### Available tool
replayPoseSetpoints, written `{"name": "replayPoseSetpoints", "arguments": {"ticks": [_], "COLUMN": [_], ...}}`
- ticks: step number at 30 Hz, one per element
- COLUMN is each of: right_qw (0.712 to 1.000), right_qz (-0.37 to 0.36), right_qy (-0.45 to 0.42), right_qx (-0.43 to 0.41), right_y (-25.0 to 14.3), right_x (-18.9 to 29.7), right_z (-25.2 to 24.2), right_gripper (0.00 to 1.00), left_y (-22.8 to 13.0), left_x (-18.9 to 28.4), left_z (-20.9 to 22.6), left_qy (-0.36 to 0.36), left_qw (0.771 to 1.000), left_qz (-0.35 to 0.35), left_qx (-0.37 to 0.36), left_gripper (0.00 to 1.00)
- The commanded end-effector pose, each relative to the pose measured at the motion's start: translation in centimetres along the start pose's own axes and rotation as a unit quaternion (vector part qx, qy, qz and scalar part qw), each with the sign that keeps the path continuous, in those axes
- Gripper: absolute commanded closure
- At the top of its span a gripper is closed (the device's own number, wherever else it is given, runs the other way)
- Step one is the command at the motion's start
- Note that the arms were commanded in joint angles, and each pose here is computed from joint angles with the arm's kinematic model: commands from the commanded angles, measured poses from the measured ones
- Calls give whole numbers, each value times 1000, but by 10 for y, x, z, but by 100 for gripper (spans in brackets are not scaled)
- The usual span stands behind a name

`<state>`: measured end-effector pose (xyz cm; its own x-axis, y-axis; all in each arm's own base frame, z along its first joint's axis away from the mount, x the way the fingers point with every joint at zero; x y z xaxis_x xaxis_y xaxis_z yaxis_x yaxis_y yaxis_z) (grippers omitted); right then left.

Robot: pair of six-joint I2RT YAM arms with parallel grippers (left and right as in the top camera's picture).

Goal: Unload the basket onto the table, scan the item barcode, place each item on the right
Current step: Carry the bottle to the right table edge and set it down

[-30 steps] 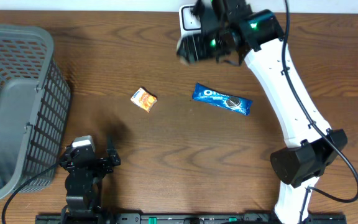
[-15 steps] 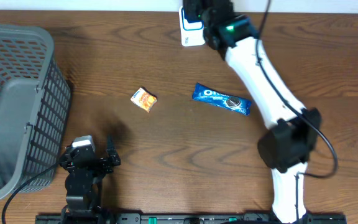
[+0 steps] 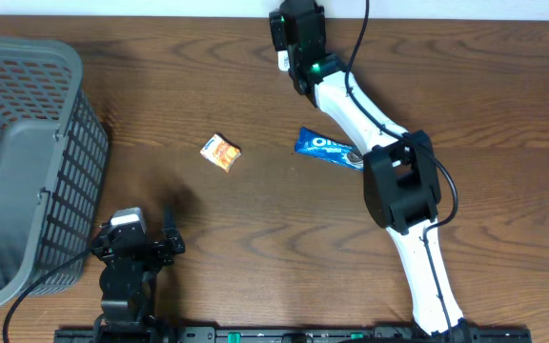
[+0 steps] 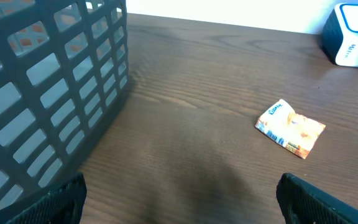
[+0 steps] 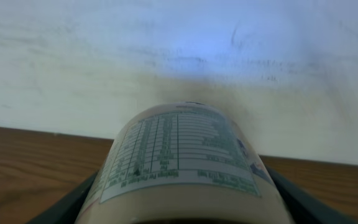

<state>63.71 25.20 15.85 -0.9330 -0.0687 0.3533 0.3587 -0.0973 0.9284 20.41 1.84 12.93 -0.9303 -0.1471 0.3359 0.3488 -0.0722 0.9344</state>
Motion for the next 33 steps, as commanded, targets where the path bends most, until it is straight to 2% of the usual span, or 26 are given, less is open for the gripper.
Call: {"name": "replayPoseSetpoints", "arguments": {"ticks": [1, 7, 11, 19, 24, 26, 27, 33], "right_qw": [1000, 1000, 1000, 995, 977, 956, 933, 874], "right_qz": [-22, -23, -15, 64, 150, 204, 244, 324], "right_qy": [-13, -17, -21, -73, -149, -204, -251, -302], "right_qx": [1, 0, 4, 21, 0, -44, -86, -199], "right_y": [13, 25, 51, 96, 89, 71, 53, 13], "right_x": [3, 9, 32, 102, 138, 152, 163, 185], "right_z": [-2, -6, -10, -70, -150, -199, -241, -339], "right_gripper": [58, 57, 57, 55, 55, 55, 55, 55], "left_y": [-12, -12, -12, -12, -12, -12, -12, -12], "left_x": [-2, -2, -2, -2, -2, -2, -2, -2], "left_z": [-4, -4, -4, -4, -4, -4, -4, -4], "left_qy": [-9, -9, -9, -9, -9, -9, -9, -9], "left_qw": [1000, 1000, 1000, 1000, 1000, 1000, 1000, 1000], "left_qz": [20, 20, 20, 20, 20, 20, 20, 20], "left_qx": [0, 0, 0, 0, 0, 0, 0, 0], "left_gripper": [2, 2, 2, 2, 2, 2, 2, 2]}}
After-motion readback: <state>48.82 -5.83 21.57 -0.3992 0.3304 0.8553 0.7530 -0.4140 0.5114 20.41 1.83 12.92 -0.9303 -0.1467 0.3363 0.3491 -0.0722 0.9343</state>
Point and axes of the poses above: each gripper's point midway between its finger pads, its own x axis back along the fingers, its own z axis along the line the jaws close on, y = z × x, the point moved 2 cm from there along x, back along the fingers, and after that the axes turned 10 degrees about -x, right-handed, at the moved point
